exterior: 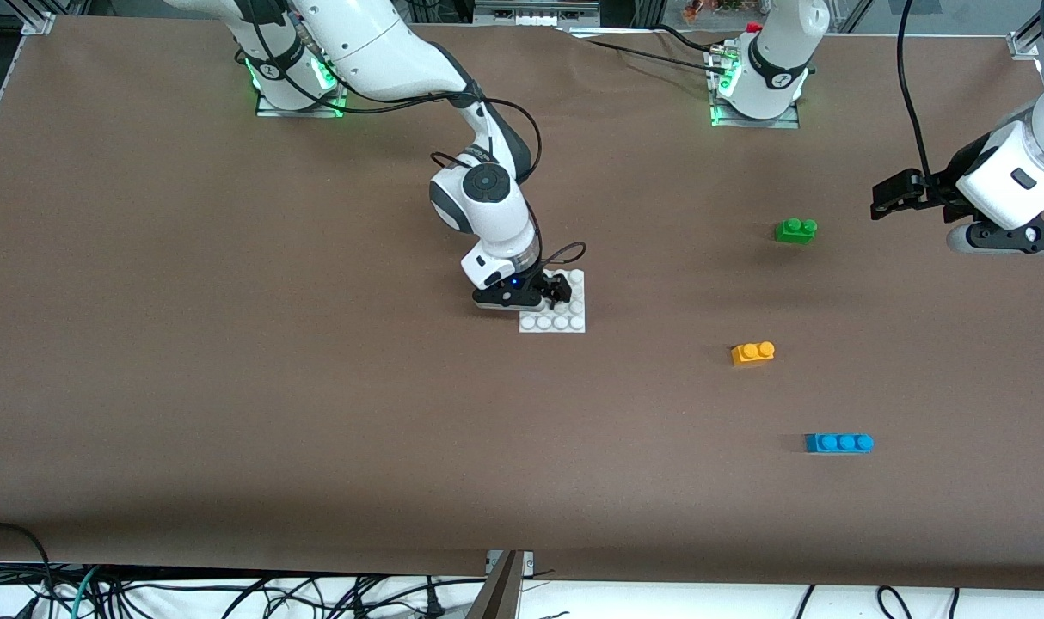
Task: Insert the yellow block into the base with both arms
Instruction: 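Release the plate and retract the right gripper while the left gripper reaches out, then lower the left gripper onto the yellow block and grasp it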
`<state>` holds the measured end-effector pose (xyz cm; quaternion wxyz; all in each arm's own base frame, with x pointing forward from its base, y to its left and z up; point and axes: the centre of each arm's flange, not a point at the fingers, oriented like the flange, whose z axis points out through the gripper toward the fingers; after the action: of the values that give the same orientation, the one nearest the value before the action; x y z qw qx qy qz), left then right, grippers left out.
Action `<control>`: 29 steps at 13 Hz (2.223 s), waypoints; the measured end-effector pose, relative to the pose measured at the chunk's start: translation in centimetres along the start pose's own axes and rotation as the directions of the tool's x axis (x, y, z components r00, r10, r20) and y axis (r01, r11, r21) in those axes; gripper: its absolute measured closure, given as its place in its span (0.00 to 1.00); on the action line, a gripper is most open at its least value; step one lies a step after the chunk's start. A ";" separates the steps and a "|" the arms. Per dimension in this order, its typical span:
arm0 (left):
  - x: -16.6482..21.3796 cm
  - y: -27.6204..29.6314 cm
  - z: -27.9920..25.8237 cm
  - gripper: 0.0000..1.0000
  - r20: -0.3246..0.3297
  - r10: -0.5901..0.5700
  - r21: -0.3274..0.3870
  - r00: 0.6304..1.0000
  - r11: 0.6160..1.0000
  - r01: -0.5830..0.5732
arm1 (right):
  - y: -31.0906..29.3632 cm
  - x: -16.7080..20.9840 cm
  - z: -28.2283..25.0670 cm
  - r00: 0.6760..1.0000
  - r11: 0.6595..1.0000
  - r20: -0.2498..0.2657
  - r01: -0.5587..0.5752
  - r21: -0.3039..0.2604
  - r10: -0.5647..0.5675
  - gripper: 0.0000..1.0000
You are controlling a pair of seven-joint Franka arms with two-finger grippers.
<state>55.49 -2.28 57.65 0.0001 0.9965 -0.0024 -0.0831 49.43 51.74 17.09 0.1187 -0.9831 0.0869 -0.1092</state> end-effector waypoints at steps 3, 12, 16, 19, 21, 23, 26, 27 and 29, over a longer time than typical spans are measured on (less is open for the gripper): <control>0.0 0.0 0.0 0.00 0.001 0.000 0.000 1.000 1.000 0.000 | -0.9 3.0 -1.7 0.999 0.999 0.004 -0.032 -0.022 0.032 0.05; -0.1 -0.1 0.2 0.00 0.017 -0.001 0.000 1.000 1.000 0.001 | 5.9 16.0 -20.6 0.982 0.967 0.191 0.064 -0.248 -0.016 0.00; 0.0 0.2 1.6 0.00 0.084 0.004 0.003 0.996 1.000 -0.005 | 14.8 19.8 -31.2 0.957 0.955 0.273 0.165 -0.246 -0.095 0.00; 1.1 0.7 4.0 0.00 0.142 0.014 0.004 0.990 1.000 -0.015 | 20.3 19.1 -38.7 0.931 0.947 0.341 0.217 -0.236 -0.129 0.00; 3.3 0.9 7.2 0.00 0.170 0.011 0.002 0.985 1.000 -0.011 | 23.7 19.0 -42.9 0.918 0.945 0.370 0.237 -0.224 -0.142 0.00; 6.4 1.2 11.3 0.00 0.135 0.003 -0.006 0.991 1.000 -0.003 | 26.7 19.2 -46.0 0.910 0.945 0.384 0.250 -0.210 -0.155 0.00; 10.4 2.4 17.6 0.00 0.080 -0.024 -0.014 0.996 1.000 0.025 | 30.5 20.2 -49.1 0.922 0.951 0.354 0.240 -0.196 -0.160 0.00; 11.3 3.0 19.3 0.00 0.065 -0.032 -0.016 0.997 0.999 0.033 | 31.5 20.5 -49.8 0.923 0.951 0.346 0.244 -0.190 -0.167 0.00; 13.0 4.6 22.9 0.00 0.020 -0.037 -0.021 0.999 0.999 0.037 | 33.1 21.0 -50.4 0.928 0.954 0.338 0.232 -0.189 -0.159 0.00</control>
<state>64.45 -6.92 32.88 0.0092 0.9955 0.0168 -0.0929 52.94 5.15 60.60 0.0070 -0.9985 -0.0207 0.0501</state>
